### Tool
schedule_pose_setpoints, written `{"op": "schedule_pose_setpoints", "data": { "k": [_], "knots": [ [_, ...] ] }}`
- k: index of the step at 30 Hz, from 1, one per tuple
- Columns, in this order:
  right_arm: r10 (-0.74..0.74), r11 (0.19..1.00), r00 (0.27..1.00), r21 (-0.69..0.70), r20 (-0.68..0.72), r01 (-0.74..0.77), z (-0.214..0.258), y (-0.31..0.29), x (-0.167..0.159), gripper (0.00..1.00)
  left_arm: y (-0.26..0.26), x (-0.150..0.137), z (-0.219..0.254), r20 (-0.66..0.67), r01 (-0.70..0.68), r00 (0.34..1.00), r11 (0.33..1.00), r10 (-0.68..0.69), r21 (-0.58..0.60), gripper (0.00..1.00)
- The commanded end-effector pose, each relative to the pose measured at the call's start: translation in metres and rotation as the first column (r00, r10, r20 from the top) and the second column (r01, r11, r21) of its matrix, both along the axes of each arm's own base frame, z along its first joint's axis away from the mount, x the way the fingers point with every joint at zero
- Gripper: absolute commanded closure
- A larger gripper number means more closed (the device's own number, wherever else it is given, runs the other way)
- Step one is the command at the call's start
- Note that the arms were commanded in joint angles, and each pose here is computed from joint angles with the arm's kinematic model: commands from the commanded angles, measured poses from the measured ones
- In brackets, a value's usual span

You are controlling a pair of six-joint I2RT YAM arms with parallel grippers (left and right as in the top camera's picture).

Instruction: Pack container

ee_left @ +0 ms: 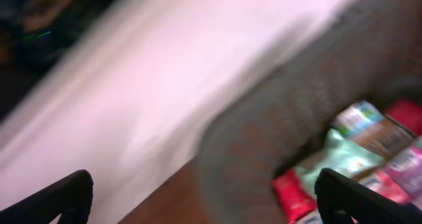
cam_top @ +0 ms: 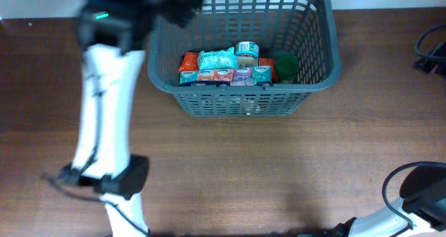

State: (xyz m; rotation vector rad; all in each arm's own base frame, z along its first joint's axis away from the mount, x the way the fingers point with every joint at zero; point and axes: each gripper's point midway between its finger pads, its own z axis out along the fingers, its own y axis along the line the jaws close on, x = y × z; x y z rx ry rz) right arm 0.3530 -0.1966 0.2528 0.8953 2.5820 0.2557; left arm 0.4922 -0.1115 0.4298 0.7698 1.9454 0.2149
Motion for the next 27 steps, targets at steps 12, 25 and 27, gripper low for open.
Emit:
{"op": "schedule_pose_setpoints", "data": {
  "k": [12, 25, 27],
  "knots": [
    [0.382, 0.876, 0.897, -0.396, 0.22, -0.276, 0.15, 0.101, -0.016, 0.01, 0.27, -0.03, -0.013, -0.156, -0.695, 0.712, 0.659, 0.684, -0.287, 0.01],
    [0.449, 0.822, 0.788, -0.54, 0.42, -0.18, 0.236, 0.145, -0.092, 0.01, 0.295, -0.039, -0.087, -0.34, -0.777, 0.624, 0.603, 0.703, -0.181, 0.01],
    [0.449, 0.822, 0.787, -0.541, 0.424, -0.178, 0.238, 0.145, -0.094, 0.01, 0.295, -0.041, -0.09, -0.35, -0.779, 0.621, 0.602, 0.702, -0.175, 0.01]
  ]
}}
